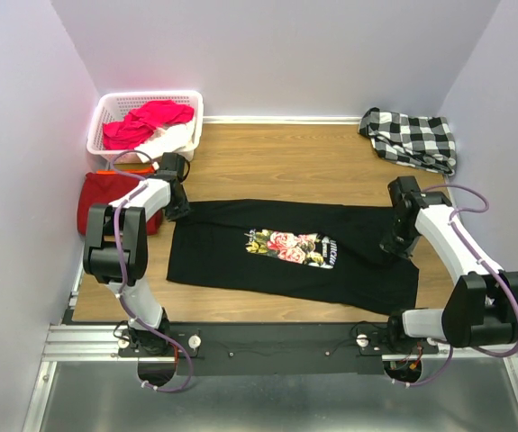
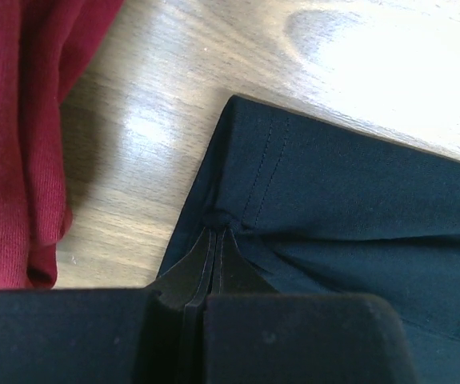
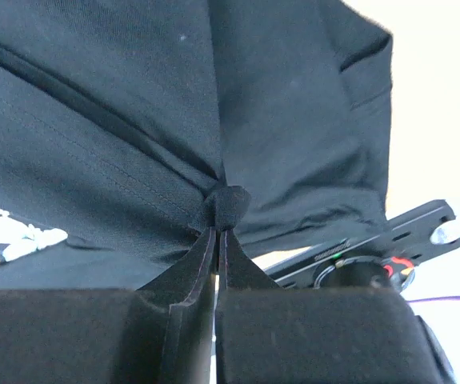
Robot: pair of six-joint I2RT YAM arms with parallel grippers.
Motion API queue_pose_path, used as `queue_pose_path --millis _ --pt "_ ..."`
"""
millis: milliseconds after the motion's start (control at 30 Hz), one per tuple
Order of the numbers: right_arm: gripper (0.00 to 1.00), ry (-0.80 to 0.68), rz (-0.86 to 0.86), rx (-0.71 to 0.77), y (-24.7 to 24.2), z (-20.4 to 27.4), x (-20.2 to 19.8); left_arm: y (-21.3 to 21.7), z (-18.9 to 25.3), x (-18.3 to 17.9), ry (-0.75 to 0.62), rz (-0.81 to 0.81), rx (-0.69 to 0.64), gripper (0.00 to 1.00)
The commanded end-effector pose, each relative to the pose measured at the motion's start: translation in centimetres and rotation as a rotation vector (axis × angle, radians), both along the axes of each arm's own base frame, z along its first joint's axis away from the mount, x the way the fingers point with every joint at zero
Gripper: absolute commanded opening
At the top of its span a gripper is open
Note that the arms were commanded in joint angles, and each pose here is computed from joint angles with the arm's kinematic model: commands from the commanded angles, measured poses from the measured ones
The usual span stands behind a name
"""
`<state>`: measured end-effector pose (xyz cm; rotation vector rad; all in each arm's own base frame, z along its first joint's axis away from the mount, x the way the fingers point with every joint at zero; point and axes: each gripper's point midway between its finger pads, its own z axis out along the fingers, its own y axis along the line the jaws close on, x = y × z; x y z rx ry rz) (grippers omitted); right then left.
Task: Fold and stack the t-shirts
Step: Fold the other side of the tshirt into a rectangle
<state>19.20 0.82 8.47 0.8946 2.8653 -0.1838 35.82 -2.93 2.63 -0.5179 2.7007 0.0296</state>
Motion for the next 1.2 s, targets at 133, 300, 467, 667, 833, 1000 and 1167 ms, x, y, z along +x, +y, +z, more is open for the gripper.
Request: queue_pose_path --millis 133,300,467,667,833,1000,1167 --pt "0.22 0.064 -0.066 0.081 1.5 0.2 -2.7 0.7 -0.5 -2.9 0.076 0.033 0.015 0.00" --pt "0.32 0.064 -0.089 0.107 1.9 0.8 -3.4 1.7 1.3 -3.1 0.055 0.039 0.071 0.03" --pt "0.35 0.032 -0.066 0.081 1.5 1.1 -2.2 2.1 2.2 -3.2 0.039 0.030 0.087 0.08" --pt "0.37 -0.045 -0.040 0.054 1.1 0.9 2.3 2.5 4.4 -2.2 -0.014 0.034 0.115 0.17" --pt "0.37 -0.084 -0.031 0.036 1.0 0.1 6.5 2.2 6.6 -1.0 -0.076 0.022 0.102 0.17" --pt "0.37 -0.075 -0.011 0.037 1.1 -1.3 8.6 3.0 7.7 -1.7 -0.077 0.037 0.139 0.17" --pt "0.37 -0.058 -0.005 0.041 1.1 -2.4 8.7 3.6 7.1 -3.7 -0.043 0.055 0.165 0.17"
